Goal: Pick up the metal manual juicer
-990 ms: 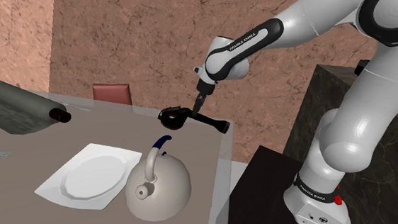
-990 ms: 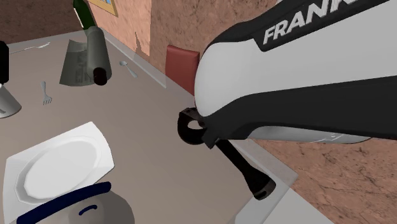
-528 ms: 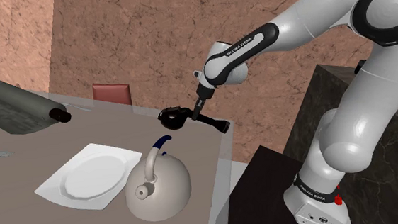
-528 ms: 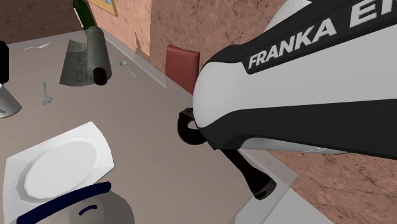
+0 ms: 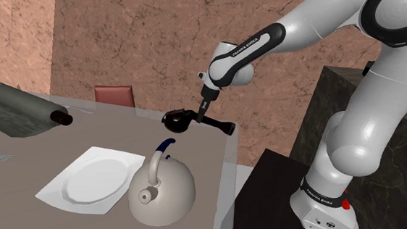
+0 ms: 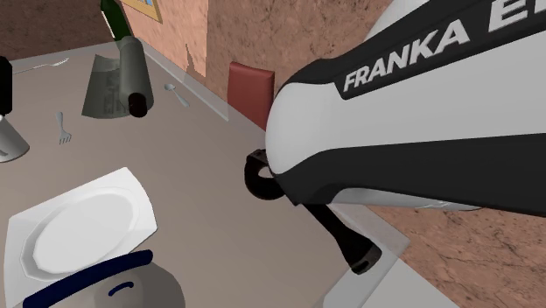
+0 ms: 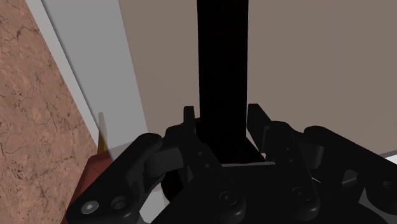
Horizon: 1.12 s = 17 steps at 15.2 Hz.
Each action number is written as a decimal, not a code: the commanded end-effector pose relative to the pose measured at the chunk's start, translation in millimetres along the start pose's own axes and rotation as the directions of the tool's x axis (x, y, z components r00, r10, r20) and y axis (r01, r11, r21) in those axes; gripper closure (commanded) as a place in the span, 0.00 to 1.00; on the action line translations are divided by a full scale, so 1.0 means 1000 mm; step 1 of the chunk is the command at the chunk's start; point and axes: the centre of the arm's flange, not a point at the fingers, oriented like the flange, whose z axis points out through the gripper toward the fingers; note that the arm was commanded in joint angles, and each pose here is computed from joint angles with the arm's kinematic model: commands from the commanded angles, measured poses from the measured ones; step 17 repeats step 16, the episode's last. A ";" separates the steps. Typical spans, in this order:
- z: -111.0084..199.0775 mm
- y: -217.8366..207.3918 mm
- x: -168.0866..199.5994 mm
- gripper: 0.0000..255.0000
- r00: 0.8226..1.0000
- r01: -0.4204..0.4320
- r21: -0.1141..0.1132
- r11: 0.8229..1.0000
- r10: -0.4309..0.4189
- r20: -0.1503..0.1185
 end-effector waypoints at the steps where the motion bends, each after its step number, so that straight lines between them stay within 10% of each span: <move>1: -0.008 -0.001 0.003 1.00 1.000 0.001 0.000 1.000 -0.001 0.000; 17: -0.074 -0.005 0.022 1.00 1.000 0.001 0.000 1.000 -0.001 0.000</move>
